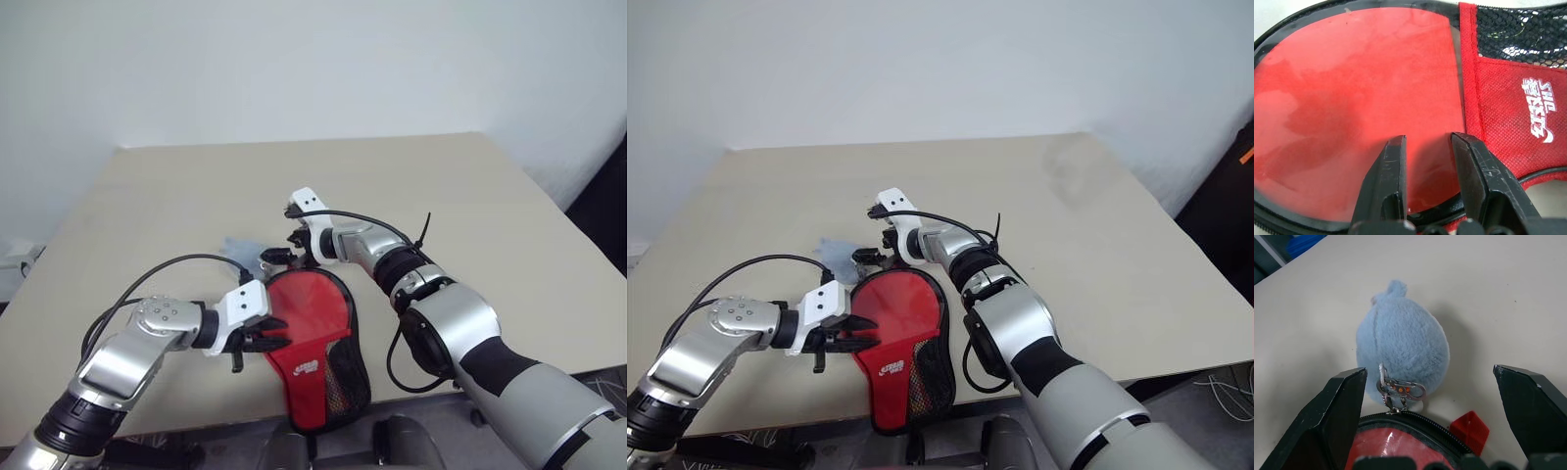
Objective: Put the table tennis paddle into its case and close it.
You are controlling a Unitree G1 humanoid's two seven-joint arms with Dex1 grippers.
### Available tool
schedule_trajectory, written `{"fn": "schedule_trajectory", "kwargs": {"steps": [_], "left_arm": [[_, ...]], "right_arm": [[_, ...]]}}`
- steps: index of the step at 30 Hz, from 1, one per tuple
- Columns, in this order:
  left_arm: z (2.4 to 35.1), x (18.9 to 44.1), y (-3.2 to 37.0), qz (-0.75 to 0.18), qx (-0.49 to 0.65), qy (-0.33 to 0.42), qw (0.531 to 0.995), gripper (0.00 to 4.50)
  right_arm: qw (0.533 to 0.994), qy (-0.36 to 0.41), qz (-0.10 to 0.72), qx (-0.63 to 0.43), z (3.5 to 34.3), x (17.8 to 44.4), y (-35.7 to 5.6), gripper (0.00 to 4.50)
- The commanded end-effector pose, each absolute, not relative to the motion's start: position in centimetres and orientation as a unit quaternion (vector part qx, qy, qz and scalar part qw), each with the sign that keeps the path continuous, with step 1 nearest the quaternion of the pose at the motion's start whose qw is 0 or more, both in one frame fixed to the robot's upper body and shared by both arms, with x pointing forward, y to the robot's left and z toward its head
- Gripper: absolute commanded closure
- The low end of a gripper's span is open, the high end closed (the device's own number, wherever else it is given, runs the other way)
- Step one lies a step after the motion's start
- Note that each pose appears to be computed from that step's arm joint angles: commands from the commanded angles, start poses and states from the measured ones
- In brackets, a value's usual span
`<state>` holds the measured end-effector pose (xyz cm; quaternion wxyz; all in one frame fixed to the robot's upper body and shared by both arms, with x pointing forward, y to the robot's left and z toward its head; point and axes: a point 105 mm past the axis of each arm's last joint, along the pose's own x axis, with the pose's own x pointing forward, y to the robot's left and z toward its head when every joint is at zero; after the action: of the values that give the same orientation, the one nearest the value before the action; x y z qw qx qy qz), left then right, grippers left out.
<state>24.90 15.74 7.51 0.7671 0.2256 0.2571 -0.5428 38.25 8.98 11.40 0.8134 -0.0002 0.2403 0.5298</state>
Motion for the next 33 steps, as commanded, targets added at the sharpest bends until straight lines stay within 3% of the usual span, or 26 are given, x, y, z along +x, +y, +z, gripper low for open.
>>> {"fn": "schedule_trajectory", "kwargs": {"steps": [1, 10, 24, 33], "left_arm": [[6.1, 24.6, 16.8, -0.525, 0.228, 0.294, 0.766, 3.08], [6.1, 23.3, 17.0, -0.537, 0.219, 0.297, 0.759, 3.08], [7.1, 23.8, 17.5, -0.520, 0.215, 0.259, 0.785, 3.08], [8.4, 25.2, 17.3, -0.511, 0.200, 0.227, 0.804, 3.08]], "right_arm": [[0.757, 0.210, 0.619, 0.012, 14.2, 33.6, 16.1, 0.03], [0.742, 0.213, 0.635, -0.010, 13.2, 31.5, 18.1, 0.03], [0.735, 0.218, 0.640, -0.051, 11.4, 30.7, 18.2, 0.03], [0.739, 0.199, 0.643, -0.022, 12.4, 31.0, 18.4, 0.03]]}}
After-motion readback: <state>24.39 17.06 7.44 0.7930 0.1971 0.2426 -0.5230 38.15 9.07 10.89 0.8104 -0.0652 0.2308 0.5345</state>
